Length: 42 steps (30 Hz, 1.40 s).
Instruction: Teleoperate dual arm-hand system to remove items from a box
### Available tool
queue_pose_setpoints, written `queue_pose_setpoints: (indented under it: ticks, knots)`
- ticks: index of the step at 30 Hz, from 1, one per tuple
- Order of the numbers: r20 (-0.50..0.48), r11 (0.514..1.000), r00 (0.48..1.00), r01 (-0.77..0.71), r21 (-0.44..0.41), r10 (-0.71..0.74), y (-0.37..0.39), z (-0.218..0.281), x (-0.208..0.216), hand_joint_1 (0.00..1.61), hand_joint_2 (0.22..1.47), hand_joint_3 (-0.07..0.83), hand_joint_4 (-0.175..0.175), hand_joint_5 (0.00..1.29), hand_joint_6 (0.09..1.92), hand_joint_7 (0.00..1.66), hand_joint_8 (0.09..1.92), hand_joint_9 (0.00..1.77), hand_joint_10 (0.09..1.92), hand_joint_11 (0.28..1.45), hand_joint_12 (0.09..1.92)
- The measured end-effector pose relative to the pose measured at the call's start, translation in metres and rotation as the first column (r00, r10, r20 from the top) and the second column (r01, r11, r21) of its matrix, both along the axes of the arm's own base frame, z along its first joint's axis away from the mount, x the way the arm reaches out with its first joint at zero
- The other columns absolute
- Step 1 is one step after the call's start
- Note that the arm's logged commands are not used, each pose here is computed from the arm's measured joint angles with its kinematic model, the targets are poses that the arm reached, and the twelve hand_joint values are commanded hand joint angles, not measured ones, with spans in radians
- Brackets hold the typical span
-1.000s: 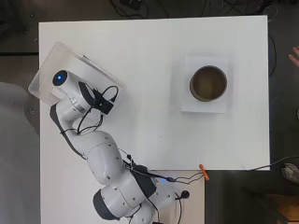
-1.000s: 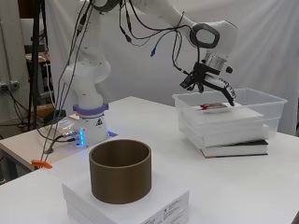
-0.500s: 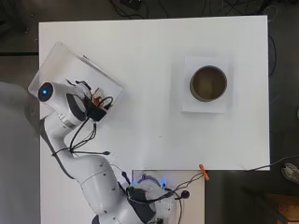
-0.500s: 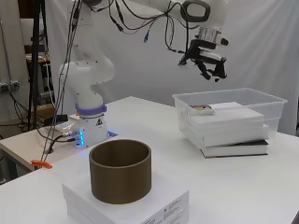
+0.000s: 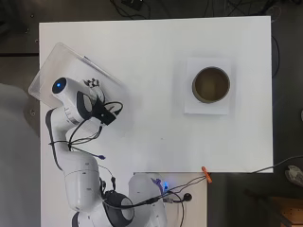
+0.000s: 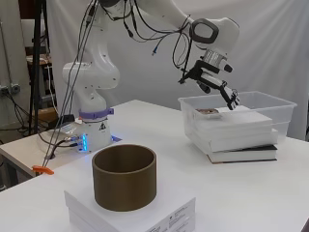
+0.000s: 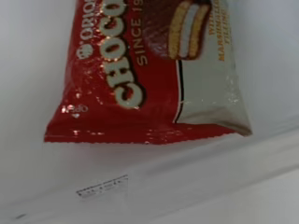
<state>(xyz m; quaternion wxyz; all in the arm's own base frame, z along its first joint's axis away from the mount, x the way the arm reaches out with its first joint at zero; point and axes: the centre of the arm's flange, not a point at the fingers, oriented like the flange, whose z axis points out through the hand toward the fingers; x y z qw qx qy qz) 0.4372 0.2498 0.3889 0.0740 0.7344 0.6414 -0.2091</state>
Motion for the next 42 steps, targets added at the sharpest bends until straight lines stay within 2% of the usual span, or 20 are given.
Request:
queue_pose_setpoints:
  ticks: [2, 4, 6, 10, 12, 14, 16, 18, 19, 20, 21, 22, 23, 25, 28, 33, 35, 38, 42]
  knots:
    - [0.014, 0.998, 0.999, 0.047, -0.035, -0.047, -0.012, -0.006, 0.006, 0.0, 0.76, 0.006, 0.007, 0.05, 0.09, 0.22, 0.09, 0.42, 0.09, 0.53, 0.09]
    - [0.01, 0.995, 0.995, 0.095, -0.039, -0.094, -0.03, -0.012, 0.012, 0.02, 0.83, 0.005, 0.018, 0.17, 0.09, 0.38, 0.09, 0.55, 0.09, 0.57, 0.09]
    - [-0.001, 0.991, 0.991, 0.13, -0.01, -0.13, -0.047, -0.016, 0.013, 0.03, 0.87, 0.005, 0.029, 0.29, 0.09, 0.52, 0.09, 0.65, 0.09, 0.62, 0.09]
    - [-0.016, 0.996, 0.997, 0.077, 0.045, -0.076, -0.031, -0.016, -0.012, 0.04, 0.92, 0.013, 0.025, 0.37, 0.09, 0.6, 0.09, 0.72, 0.09, 0.65, 0.09]
    - [-0.032, 0.996, 0.999, 0.036, 0.082, -0.033, -0.024, -0.015, -0.025, 0.03, 0.9, 0.004, 0.001, 0.28, 0.09, 0.54, 0.09, 0.7, 0.09, 0.64, 0.09]
    - [-0.044, 0.994, 0.999, 0.029, 0.102, -0.025, -0.028, -0.014, -0.028, 0.03, 0.87, -0.009, -0.019, 0.15, 0.09, 0.35, 0.09, 0.6, 0.09, 0.66, 0.09]
    - [-0.045, 0.994, 0.997, 0.063, 0.084, -0.06, -0.034, -0.015, -0.026, 0.03, 0.85, -0.014, -0.03, 0.06, 0.09, 0.24, 0.09, 0.57, 0.09, 0.69, 0.09]
    - [-0.048, 0.992, 0.992, 0.119, 0.052, -0.116, -0.04, -0.022, -0.024, 0.05, 0.84, -0.011, -0.034, 0.05, 0.09, 0.24, 0.09, 0.56, 0.09, 0.69, 0.09]
    - [-0.053, 0.988, 0.987, 0.156, 0.024, -0.154, -0.046, -0.027, -0.021, 0.49, 0.93, 0.005, -0.085, 0.39, 0.29, 0.55, 0.4, 0.84, 0.41, 0.75, 0.5]
    - [-0.058, 0.985, 0.983, 0.173, 0.003, -0.173, -0.048, -0.031, -0.019, 0.76, 1.0, 0.008, 0.001, 0.68, 0.54, 0.87, 0.88, 1.12, 0.94, 0.87, 1.04]
    - [-0.059, 0.984, 0.983, 0.175, -0.014, -0.176, -0.049, -0.034, -0.018, 0.91, 1.04, 0.007, 0.077, 0.85, 0.72, 1.06, 1.22, 1.29, 1.33, 0.96, 1.4]
    - [-0.062, 0.986, 0.984, 0.168, -0.022, -0.169, -0.05, -0.035, -0.018, 0.98, 1.07, 0.005, 0.125, 0.94, 0.83, 1.16, 1.42, 1.38, 1.55, 1.01, 1.6]
    - [-0.075, 0.987, 0.984, 0.159, -0.024, -0.16, -0.052, -0.034, -0.018, 1.01, 1.08, 0.004, 0.151, 0.98, 0.89, 1.21, 1.53, 1.43, 1.66, 1.03, 1.7]
    - [-0.083, 0.985, 0.982, 0.171, -0.015, -0.172, -0.057, -0.03, -0.019, 1.03, 1.09, 0.003, 0.171, 1.0, 0.94, 1.24, 1.6, 1.46, 1.73, 1.04, 1.77]
    - [-0.053, 0.987, 0.986, 0.158, 0.024, -0.157, -0.066, -0.014, -0.018, 1.02, 1.11, 0.003, 0.175, 0.98, 1.0, 1.21, 1.64, 1.44, 1.76, 1.03, 1.77]
    - [-0.021, 0.974, 0.997, 0.077, 0.215, -0.074, -0.07, 0.021, -0.011, 0.98, 1.16, 0.002, 0.175, 0.89, 1.13, 1.08, 1.73, 1.34, 1.84, 0.95, 1.78]
    - [0.005, 0.962, 0.998, 0.061, 0.266, -0.064, -0.063, 0.031, -0.008, 0.97, 1.16, 0.001, 0.175, 0.88, 1.14, 1.06, 1.74, 1.32, 1.85, 0.95, 1.79]
    - [0.072, 0.938, 0.991, 0.078, 0.338, -0.108, -0.082, 0.061, 0.004, 0.97, 1.16, 0.0, 0.175, 0.88, 1.13, 1.06, 1.65, 1.29, 1.82, 0.9, 1.76]
    - [0.119, 0.899, 0.978, 0.105, 0.425, -0.171, -0.152, 0.102, 0.024, 0.98, 1.16, 0.0, 0.175, 0.89, 1.12, 1.04, 1.53, 1.23, 1.74, 0.83, 1.7]
